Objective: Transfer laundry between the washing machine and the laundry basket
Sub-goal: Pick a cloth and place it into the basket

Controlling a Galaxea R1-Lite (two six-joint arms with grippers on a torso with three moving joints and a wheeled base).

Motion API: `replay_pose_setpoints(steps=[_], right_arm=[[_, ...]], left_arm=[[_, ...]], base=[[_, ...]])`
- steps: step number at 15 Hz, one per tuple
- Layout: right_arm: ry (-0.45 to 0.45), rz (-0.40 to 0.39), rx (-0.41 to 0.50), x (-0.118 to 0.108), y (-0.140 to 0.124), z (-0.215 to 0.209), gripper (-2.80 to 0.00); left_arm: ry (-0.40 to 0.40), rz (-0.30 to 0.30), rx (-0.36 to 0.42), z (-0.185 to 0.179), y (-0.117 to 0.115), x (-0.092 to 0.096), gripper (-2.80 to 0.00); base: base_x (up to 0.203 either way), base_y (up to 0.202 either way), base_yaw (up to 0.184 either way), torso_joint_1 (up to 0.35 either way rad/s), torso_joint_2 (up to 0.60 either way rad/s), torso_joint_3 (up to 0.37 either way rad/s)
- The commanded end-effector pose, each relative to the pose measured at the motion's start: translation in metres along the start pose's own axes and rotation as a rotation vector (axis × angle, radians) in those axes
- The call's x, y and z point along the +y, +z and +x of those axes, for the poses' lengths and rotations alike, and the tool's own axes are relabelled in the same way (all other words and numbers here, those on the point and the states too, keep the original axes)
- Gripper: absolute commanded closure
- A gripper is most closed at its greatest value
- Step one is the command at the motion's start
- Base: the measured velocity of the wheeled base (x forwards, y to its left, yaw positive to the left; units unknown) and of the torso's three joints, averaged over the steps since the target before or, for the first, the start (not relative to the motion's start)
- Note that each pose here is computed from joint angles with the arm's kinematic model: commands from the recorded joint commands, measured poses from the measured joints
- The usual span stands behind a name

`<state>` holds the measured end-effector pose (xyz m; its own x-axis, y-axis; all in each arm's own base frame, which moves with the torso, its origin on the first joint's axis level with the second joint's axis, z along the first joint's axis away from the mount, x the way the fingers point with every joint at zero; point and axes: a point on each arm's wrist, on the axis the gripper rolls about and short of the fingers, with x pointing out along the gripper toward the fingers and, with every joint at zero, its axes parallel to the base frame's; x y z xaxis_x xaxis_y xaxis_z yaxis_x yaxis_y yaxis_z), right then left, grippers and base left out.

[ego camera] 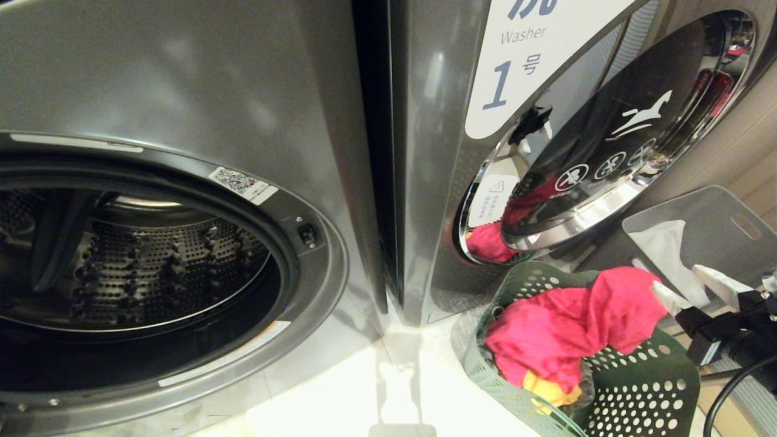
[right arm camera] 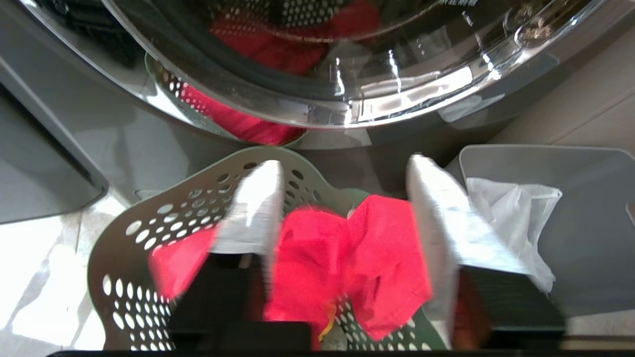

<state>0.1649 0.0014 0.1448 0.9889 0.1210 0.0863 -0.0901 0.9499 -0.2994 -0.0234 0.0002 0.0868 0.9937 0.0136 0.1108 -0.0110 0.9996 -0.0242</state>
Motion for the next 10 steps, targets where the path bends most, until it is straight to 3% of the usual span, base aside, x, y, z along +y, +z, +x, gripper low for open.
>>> replay_pose_setpoints(steps=[1,10], right_arm=[[0.005,-0.001,-0.004,0.001,0.0,-0.002,-2.8],[0.059,-0.02,-0.106,0.001,0.016,-0.021,-2.8]], left_arm=[[0.003,-0.001,0.041,0.002,-0.011,0.0,0.0],[0.003,0.0,0.041,0.002,-0.011,0.0,0.0]], base=[[0.0,0.0,0.0,0.0,0.0,0.0],[0.0,0.0,0.0,0.0,0.0,0.0]])
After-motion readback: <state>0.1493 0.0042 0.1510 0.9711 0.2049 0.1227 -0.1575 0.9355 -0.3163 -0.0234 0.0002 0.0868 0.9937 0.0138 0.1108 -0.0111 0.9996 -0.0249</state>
